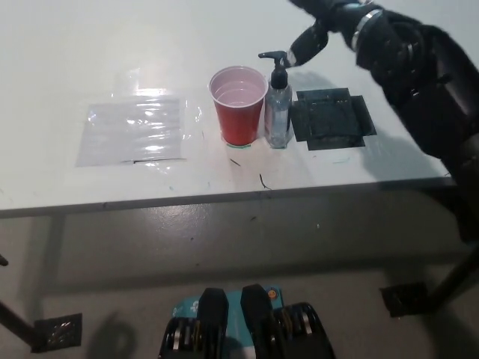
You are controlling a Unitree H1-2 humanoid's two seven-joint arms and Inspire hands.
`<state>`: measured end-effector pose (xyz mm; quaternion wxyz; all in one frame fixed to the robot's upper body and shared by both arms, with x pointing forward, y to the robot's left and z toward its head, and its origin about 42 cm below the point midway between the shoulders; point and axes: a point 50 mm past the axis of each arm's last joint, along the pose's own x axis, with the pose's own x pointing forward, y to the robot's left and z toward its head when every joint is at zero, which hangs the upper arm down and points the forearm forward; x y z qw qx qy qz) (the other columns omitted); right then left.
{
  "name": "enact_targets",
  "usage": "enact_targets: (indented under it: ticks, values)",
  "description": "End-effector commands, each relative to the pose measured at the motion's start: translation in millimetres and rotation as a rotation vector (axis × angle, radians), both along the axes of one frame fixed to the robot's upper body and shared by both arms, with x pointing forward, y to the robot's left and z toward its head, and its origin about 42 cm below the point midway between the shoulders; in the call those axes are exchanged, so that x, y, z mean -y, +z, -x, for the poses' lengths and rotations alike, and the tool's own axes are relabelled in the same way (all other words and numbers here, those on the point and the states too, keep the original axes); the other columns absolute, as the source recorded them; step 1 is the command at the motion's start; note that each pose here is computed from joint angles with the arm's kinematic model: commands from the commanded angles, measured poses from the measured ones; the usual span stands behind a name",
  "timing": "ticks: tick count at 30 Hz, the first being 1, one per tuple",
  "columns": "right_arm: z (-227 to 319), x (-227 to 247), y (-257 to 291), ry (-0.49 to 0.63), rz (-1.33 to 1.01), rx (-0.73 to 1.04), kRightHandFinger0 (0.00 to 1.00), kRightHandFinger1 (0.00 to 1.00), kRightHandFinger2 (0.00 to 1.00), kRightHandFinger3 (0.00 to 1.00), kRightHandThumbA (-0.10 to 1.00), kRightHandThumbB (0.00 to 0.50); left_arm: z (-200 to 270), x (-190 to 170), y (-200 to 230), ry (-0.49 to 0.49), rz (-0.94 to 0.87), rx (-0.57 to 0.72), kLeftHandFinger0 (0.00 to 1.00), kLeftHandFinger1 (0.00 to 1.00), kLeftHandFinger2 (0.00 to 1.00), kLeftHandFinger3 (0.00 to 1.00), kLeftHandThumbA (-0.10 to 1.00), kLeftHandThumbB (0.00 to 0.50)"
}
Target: The robot uses its right hand to press the hand soap kept in the middle of the table to get liquid hand soap out
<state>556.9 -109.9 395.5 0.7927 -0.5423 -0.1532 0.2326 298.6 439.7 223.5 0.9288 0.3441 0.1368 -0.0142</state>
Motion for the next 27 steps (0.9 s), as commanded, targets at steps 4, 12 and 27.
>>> enact_targets:
  ticks: [4, 12, 27]
  values:
    - [-4.7, -25.5, 21.5, 0.055, -0.036, 0.089, 1.00, 1.00, 1.00, 1.00, 1.00, 0.388, -5.3, -4.1, 19.5, 0.003, -0.050, 0.024, 1.00, 1.00, 1.00, 0.89, 0.39, 0.000]
    - [-7.5, -41.7, -11.0, 0.066, -0.031, 0.039, 1.00, 1.00, 1.00, 1.00, 1.00, 0.391, -6.9, -2.6, 22.1, -0.006, -0.054, 0.025, 1.00, 1.00, 1.00, 0.91, 0.45, 0.000]
    - [-0.7, -32.3, -48.3, 0.073, -0.006, 0.043, 1.00, 1.00, 1.00, 1.00, 1.00, 0.375, -7.5, -4.5, 31.3, -0.005, -0.127, 0.021, 1.00, 1.00, 1.00, 0.92, 0.89, 0.000]
